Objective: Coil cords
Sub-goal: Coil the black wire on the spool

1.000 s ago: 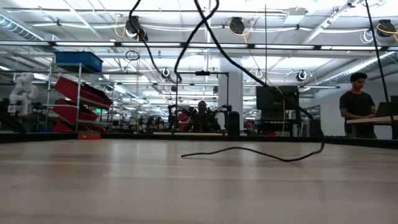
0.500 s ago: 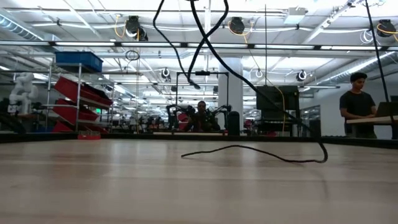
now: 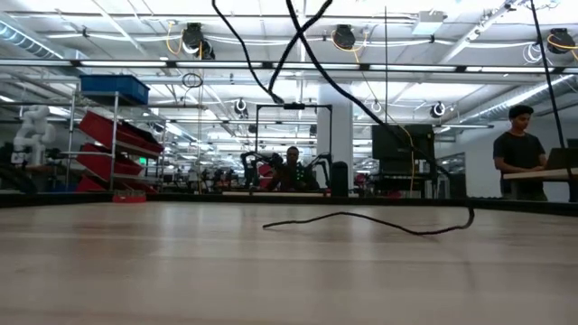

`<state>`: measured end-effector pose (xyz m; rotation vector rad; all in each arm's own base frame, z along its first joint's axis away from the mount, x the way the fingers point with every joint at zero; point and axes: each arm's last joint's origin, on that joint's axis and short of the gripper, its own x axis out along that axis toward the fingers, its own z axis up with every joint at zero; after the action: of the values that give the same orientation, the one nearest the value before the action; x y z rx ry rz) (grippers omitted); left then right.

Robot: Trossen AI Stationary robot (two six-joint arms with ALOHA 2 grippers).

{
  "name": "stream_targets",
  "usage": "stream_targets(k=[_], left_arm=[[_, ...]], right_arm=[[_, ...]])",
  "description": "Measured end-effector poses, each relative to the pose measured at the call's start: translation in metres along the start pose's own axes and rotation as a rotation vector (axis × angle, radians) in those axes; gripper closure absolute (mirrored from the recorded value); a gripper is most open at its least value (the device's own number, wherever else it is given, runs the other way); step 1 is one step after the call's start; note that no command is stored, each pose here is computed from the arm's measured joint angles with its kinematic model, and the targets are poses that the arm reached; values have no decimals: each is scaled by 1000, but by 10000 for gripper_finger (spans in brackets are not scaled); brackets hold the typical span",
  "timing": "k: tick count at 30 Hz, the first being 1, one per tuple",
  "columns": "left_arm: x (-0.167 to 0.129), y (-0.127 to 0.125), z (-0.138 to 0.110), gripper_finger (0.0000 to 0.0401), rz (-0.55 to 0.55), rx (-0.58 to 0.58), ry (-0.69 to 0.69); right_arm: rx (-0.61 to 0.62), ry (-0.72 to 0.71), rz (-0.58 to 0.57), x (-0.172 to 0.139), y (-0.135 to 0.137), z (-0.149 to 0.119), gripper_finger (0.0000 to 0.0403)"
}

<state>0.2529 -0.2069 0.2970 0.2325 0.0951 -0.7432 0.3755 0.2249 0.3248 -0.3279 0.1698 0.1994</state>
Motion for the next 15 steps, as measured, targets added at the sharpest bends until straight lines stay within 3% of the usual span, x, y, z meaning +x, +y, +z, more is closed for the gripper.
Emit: stream_targets(k=[8, 15], left_arm=[[0, 2, -2, 401, 5, -27, 21], [-1, 4, -6, 401, 84, -28, 76]], right_arm=[[-39, 88, 29, -7, 2, 10, 403], [-24, 138, 50, -16, 10, 22, 403]])
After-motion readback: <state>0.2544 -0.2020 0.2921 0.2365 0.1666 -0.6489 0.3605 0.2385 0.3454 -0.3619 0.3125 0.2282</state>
